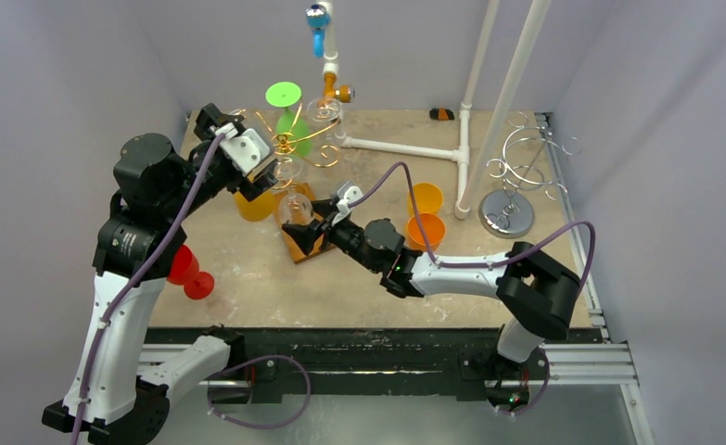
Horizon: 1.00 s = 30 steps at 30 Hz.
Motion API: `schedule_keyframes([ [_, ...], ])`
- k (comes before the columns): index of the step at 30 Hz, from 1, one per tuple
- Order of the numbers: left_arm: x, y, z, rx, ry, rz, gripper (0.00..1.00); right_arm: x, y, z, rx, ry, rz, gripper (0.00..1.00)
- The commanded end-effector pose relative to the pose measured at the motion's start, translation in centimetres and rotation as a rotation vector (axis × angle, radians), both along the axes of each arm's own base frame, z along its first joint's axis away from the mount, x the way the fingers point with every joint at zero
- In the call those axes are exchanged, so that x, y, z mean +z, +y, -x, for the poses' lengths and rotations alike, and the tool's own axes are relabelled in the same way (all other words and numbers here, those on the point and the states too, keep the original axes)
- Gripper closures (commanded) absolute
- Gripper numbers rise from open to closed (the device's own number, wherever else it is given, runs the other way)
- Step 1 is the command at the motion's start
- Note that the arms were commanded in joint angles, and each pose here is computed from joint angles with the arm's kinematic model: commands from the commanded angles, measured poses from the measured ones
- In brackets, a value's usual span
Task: Place the wine glass upside down on the wine glass rack
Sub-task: Turn the wine glass upside down at the wine rack.
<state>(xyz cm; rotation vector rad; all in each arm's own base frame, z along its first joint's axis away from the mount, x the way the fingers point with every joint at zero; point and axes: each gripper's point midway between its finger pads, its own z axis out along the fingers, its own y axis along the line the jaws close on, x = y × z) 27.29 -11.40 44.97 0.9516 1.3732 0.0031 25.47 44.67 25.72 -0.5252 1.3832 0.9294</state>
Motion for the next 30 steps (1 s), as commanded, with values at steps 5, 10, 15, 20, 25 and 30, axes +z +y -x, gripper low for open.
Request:
schedule_keyframes([
  [5, 0.3, 0.2, -0.4, 0.021, -0.013, 0.010, 0.11, 2.2, 0.1, -0.5, -0.020, -0.010, -0.065, 0.42],
  [10, -0.8, 0.2, -0.7, 0.020, 0.002, -0.012, 0.11, 2.0, 0.0, -0.4, -0.016, -0.004, -0.063, 0.29],
  [15, -3.2, 0.1, -1.4, 0.024, 0.043, -0.046, 0.11, 2.0, -0.2, -0.2, -0.016, 0.003, -0.066, 0.25],
  [20, -4.6, 0.1, -2.0, 0.030, 0.062, -0.066, 0.11, 2.0, -0.3, -0.1, -0.013, 0.009, -0.061, 0.01],
  [25, -4.4, -0.1, -2.1, 0.020, 0.065, -0.059, 0.11, 2.8, -1.2, 0.3, -0.016, 0.009, -0.074, 0.01],
  [30, -3.0, -0.5, -1.4, -0.004, 0.070, -0.026, 0.11, 4.1, -2.5, 1.0, -0.013, 0.012, -0.067, 0.01],
])
